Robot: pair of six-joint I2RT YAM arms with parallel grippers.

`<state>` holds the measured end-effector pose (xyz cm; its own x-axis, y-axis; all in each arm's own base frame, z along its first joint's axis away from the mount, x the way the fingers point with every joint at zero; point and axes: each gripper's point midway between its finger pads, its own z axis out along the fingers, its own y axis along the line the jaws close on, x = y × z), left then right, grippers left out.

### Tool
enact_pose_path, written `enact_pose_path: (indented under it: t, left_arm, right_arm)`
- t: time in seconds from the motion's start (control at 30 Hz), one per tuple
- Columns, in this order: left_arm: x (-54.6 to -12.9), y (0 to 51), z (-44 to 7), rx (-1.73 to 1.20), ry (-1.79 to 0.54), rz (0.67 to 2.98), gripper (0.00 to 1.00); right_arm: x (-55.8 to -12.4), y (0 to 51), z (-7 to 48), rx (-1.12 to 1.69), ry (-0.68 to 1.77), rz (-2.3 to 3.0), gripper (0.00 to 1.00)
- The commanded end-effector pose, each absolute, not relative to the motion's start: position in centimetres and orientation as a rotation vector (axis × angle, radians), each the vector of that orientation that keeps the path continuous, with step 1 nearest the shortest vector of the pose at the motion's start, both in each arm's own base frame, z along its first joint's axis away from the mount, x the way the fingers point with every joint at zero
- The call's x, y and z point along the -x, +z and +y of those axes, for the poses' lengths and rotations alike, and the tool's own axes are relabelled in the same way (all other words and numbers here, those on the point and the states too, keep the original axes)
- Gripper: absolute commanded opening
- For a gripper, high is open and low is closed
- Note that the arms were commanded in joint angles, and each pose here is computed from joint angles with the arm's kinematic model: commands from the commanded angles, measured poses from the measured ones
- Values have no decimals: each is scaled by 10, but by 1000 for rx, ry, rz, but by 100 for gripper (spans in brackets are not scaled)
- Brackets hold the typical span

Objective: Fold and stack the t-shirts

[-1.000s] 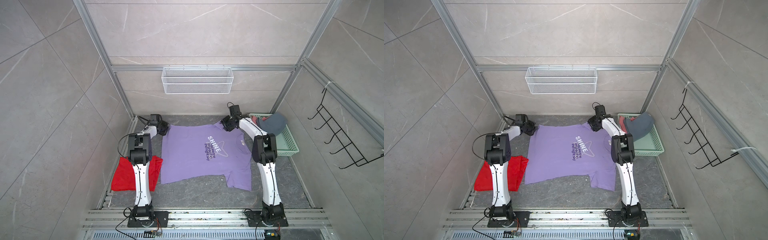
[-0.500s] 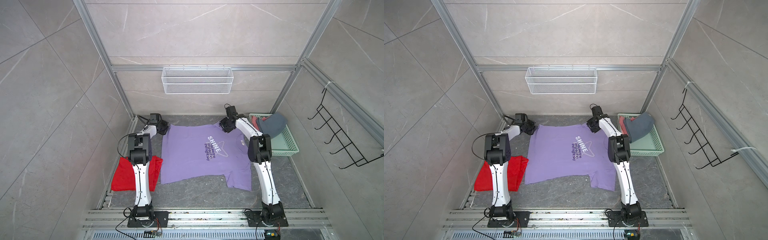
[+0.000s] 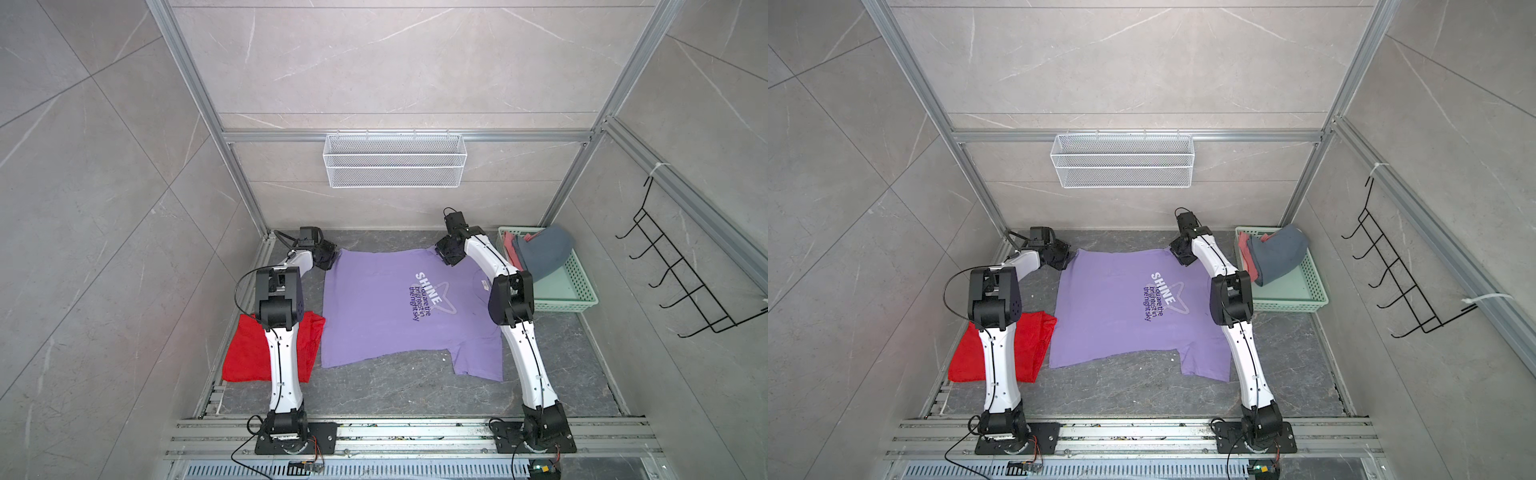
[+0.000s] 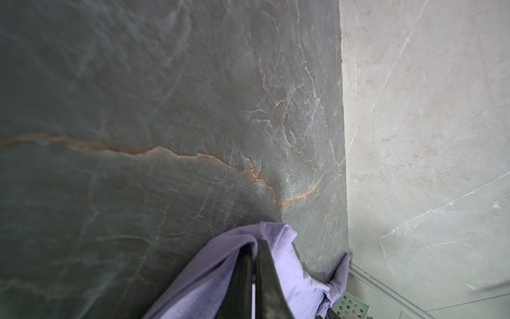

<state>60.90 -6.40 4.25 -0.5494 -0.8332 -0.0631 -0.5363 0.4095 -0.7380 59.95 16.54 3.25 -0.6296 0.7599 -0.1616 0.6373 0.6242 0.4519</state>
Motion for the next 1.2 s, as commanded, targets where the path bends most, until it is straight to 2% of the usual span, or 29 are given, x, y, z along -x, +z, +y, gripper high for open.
enact_pose_path:
  t: [0.0,0.3,0.47,0.73,0.87,1.1,1.17]
  left_arm:
    - [-617,73,-65,1090,-982,2213,2]
    - [-618,75,-65,1084,-986,2209,2]
    - [-616,74,-65,1084,-982,2216,2]
    - [-616,71,-64,1090,-977,2219,2]
    - [-617,71,-63,1089,-979,2217,2]
    - [-619,69,-64,1082,-989,2220,1]
    - [-619,68,-63,1085,-989,2221,1]
  right_arm:
    - [-587,28,160,-1141,431,2541,37]
    - [-595,13,153,-1163,379,2507,35]
    - [-611,17,152,-1119,391,2462,13]
    - [-646,72,165,-896,518,2313,0]
    - [-666,102,180,-756,586,2230,0]
    - [-691,110,209,-634,751,2164,0]
    - [-699,115,217,-602,812,2120,9]
